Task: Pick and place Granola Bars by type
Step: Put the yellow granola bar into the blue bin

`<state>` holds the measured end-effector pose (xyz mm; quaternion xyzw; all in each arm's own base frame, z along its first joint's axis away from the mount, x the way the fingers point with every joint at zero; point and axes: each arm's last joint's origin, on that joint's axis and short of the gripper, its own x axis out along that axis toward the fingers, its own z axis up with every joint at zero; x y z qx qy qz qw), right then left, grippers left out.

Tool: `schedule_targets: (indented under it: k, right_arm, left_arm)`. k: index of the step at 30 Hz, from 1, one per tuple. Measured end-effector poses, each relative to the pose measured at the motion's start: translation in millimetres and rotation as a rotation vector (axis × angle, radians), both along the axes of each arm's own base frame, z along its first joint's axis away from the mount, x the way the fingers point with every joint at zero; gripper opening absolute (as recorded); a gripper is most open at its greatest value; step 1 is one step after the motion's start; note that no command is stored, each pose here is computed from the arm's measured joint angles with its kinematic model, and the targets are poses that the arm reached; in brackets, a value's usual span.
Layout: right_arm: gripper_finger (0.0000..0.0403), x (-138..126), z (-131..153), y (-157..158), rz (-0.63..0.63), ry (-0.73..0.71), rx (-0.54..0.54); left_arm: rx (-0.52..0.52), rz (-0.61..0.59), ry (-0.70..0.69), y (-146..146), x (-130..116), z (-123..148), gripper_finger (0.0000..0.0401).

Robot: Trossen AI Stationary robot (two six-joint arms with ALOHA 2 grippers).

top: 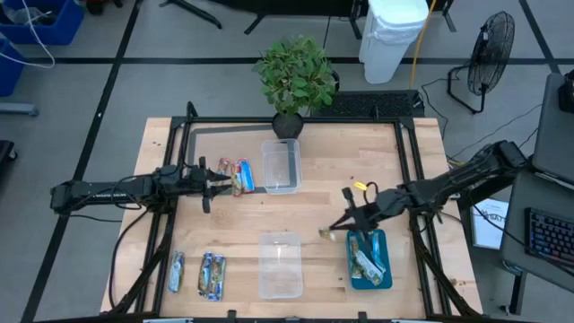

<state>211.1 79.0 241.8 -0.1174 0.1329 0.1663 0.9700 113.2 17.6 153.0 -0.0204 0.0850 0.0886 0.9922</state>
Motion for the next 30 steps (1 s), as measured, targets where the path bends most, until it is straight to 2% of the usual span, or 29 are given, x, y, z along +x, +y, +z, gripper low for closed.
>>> schedule_targets:
  k: [7,14,20,30]
  right_arm:
    - [0.0,-23,1,13,0.089,-0.116,0.091]
    - [0.0,-43,8,28,0.201,-0.188,0.138]
    - [0.0,-56,13,39,0.281,-0.204,0.167]
    - [0.0,-72,17,53,0.364,-0.144,0.309]
  left_arm:
    - [0.0,0.0,-0.001,0,0,0,0.0131]
    - [0.0,0.0,-0.001,0,0,0,0.0131]
    - [0.0,0.0,-0.001,0,0,0,0.0131]
    - [0.0,0.0,0.0,0,0,0,0.0131]
